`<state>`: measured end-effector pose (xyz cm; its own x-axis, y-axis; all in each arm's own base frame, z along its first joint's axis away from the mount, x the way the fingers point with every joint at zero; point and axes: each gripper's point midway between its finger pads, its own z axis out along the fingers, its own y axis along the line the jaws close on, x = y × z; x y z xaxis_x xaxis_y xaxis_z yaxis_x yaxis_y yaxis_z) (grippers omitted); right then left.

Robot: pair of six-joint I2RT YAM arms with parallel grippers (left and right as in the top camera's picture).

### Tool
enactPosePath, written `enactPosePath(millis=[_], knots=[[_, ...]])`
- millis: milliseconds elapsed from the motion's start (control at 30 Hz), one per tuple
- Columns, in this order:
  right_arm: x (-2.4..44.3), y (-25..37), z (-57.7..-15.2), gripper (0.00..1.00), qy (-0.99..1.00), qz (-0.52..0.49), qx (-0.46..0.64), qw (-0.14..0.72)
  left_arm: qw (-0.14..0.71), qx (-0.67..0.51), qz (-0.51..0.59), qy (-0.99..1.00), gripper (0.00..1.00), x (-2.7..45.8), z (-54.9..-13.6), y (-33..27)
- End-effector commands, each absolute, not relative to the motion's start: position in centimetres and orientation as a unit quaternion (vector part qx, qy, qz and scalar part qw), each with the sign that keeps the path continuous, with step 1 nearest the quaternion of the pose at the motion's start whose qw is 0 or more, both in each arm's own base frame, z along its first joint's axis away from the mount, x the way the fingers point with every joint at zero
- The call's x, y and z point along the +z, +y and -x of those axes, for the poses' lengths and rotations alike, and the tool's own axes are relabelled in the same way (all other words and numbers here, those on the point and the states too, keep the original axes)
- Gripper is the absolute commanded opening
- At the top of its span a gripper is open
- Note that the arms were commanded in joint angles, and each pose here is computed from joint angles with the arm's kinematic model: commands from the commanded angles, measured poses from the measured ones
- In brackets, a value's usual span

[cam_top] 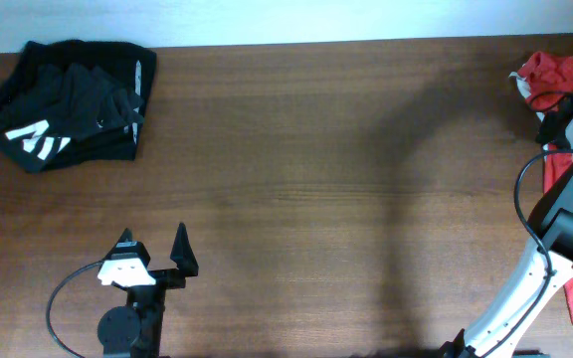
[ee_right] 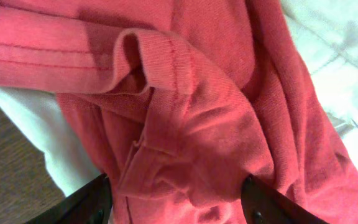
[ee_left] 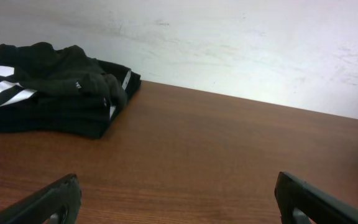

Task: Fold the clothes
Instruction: 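Reach the right gripper to the orange t-shirt at the right edge and grasp it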

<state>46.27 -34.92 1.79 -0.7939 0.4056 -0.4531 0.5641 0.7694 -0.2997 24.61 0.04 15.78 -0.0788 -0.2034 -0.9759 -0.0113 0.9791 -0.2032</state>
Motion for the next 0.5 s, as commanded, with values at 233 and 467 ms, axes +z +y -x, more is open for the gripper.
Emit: enactPosePath(millis=[233, 467], knots=[[1.6, -35.2, -46.7, 0.44, 0.92, -0.272, -0.204, 0.193, 0.674, -0.071, 0.078, 0.731, 0.99, 15.6, -24.6, 0.2], [2.5, -34.9, -47.8, 0.52, 0.918, -0.279, -0.181, 0.214, 0.674, -0.071, 0.078, 0.731, 0.99, 15.6, -24.6, 0.2]])
